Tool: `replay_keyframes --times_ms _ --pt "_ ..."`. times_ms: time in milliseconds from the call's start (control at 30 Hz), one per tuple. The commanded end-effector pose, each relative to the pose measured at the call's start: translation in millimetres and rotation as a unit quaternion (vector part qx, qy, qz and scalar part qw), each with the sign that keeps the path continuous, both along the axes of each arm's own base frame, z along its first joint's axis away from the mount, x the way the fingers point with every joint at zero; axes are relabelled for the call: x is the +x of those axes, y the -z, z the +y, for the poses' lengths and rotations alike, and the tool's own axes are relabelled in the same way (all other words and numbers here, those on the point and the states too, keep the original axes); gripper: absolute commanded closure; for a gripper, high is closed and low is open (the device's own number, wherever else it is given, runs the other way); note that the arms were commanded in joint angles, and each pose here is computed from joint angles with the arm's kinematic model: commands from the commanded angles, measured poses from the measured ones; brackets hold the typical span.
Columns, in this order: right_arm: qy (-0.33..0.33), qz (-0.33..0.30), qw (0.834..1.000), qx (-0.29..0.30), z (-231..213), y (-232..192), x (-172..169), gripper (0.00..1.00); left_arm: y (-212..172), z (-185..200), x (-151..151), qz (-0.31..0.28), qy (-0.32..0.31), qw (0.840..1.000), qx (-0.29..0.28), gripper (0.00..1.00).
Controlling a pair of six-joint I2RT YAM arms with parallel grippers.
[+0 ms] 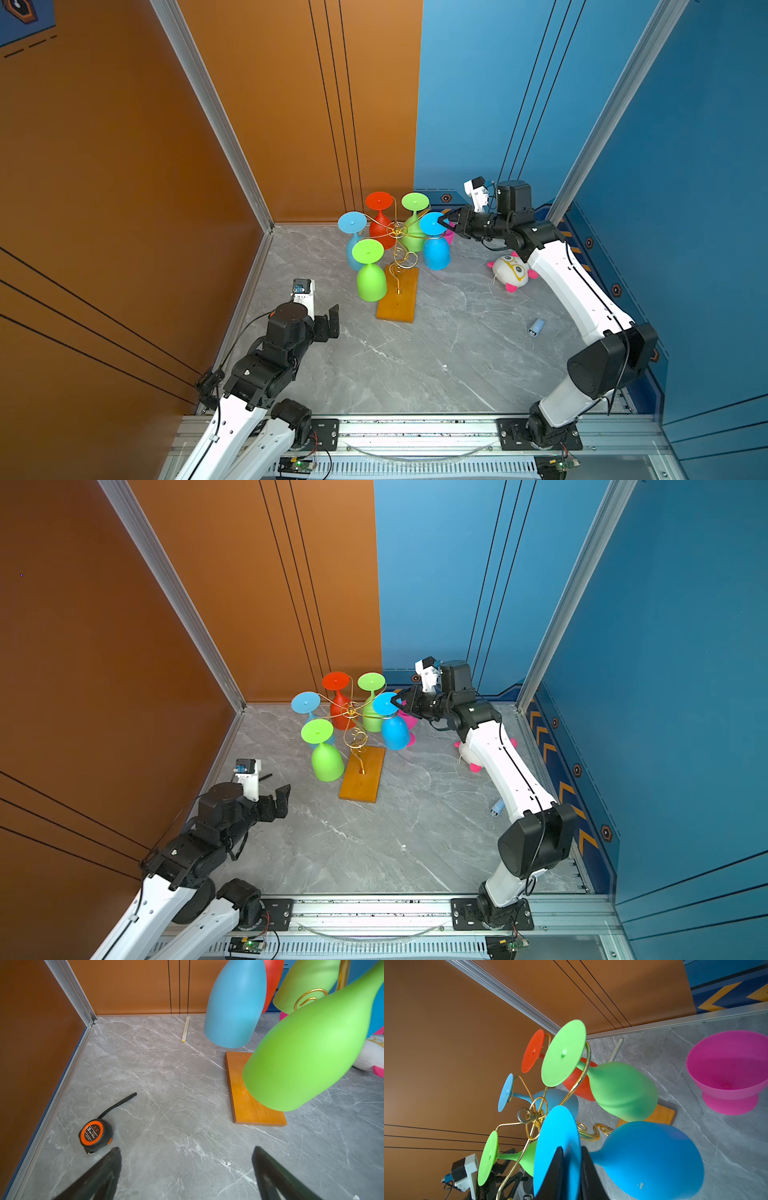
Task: Take the wine glass off the wine glass rack
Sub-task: 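Close the right gripper on the cyan glass's foot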
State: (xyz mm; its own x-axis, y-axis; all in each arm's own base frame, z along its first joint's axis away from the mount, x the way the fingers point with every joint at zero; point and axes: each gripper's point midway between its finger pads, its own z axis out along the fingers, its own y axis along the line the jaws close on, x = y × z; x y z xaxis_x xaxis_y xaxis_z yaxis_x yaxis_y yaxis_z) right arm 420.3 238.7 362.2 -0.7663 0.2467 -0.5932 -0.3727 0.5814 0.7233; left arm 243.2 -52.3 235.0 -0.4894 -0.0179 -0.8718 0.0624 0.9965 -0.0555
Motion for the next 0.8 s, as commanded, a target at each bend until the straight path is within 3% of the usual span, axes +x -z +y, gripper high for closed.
replay_keyframes --times_ms 0,767 --pt "-0.003 0.001 1.000 0.003 0.6 -4.4 -2.8 0.88 2.2 -1.4 0.1 -0.002 0.001 1.000 -0.013 0.02" --pt "-0.005 -0.030 0.999 0.032 -5.1 -35.0 -24.1 0.97 0.7 -0.9 -1.8 -0.007 0.001 1.000 -0.019 0.02"
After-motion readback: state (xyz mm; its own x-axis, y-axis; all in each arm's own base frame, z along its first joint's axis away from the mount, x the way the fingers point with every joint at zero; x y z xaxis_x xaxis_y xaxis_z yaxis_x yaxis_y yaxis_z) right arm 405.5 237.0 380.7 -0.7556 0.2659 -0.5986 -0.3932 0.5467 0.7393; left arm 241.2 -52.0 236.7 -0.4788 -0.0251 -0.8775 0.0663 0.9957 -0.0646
